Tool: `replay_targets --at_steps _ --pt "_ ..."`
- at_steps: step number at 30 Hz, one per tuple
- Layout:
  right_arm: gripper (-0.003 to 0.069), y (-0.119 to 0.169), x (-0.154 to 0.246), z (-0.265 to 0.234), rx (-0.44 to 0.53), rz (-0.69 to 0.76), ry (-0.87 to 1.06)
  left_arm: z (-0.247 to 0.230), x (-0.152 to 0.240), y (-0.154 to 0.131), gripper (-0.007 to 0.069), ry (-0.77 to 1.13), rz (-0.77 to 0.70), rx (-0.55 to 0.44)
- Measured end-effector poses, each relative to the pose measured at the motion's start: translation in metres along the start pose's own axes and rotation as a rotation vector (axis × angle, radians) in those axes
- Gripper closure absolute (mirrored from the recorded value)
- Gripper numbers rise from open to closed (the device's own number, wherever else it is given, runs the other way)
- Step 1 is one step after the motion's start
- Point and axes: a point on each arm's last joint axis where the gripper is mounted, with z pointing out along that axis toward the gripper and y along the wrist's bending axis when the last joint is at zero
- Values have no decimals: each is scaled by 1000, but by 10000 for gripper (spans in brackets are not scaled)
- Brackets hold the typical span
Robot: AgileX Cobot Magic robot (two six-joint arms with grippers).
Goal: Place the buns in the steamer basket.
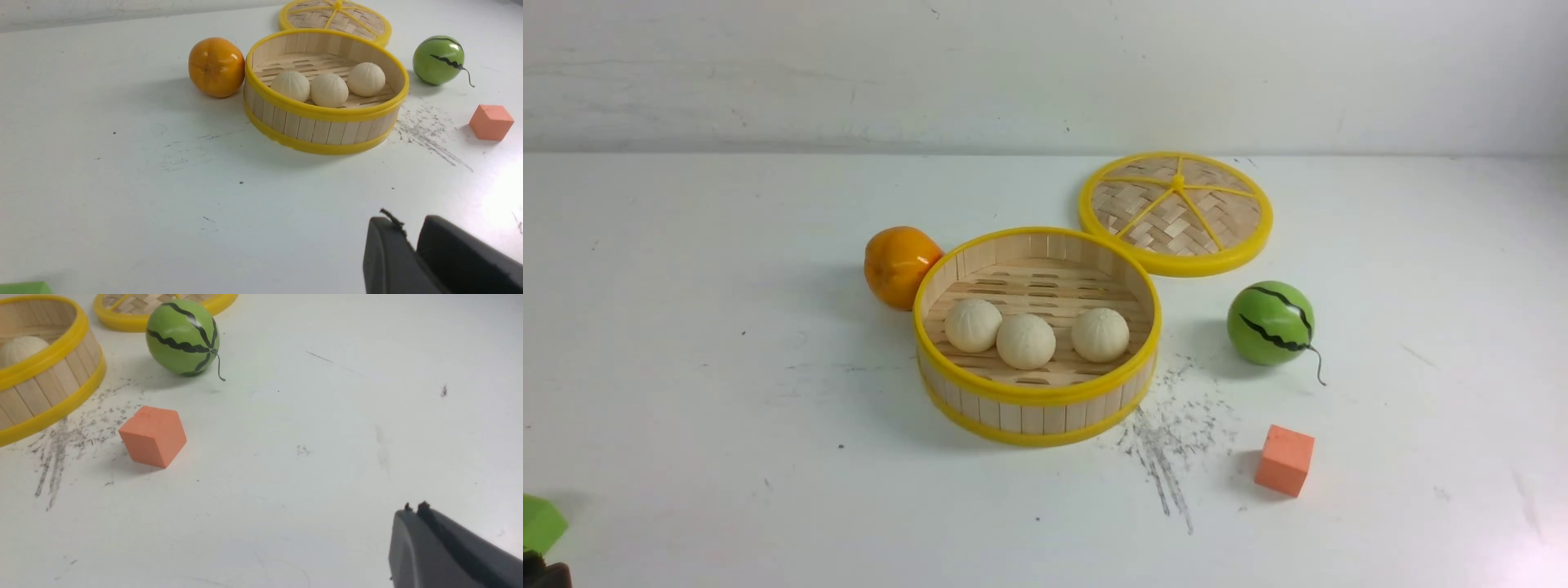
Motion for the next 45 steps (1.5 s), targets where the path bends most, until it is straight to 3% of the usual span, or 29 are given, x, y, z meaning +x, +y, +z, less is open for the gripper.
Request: replay_targets --at_steps 21,28,32,39,45 --pt "669 0 0 0 -1 2 0 6 9 0 498 12 -5 3" --pt "660 0 0 0 -1 2 1 24 24 -4 638 -170 5 61" --pt "658 0 0 0 -1 2 1 30 32 0 639 -227 -5 -9" --pt "657 0 0 0 -1 2 1 30 41 18 639 -237 -58 -257" --pt "648 0 0 0 -1 2 1 18 51 21 639 -230 -125 -379"
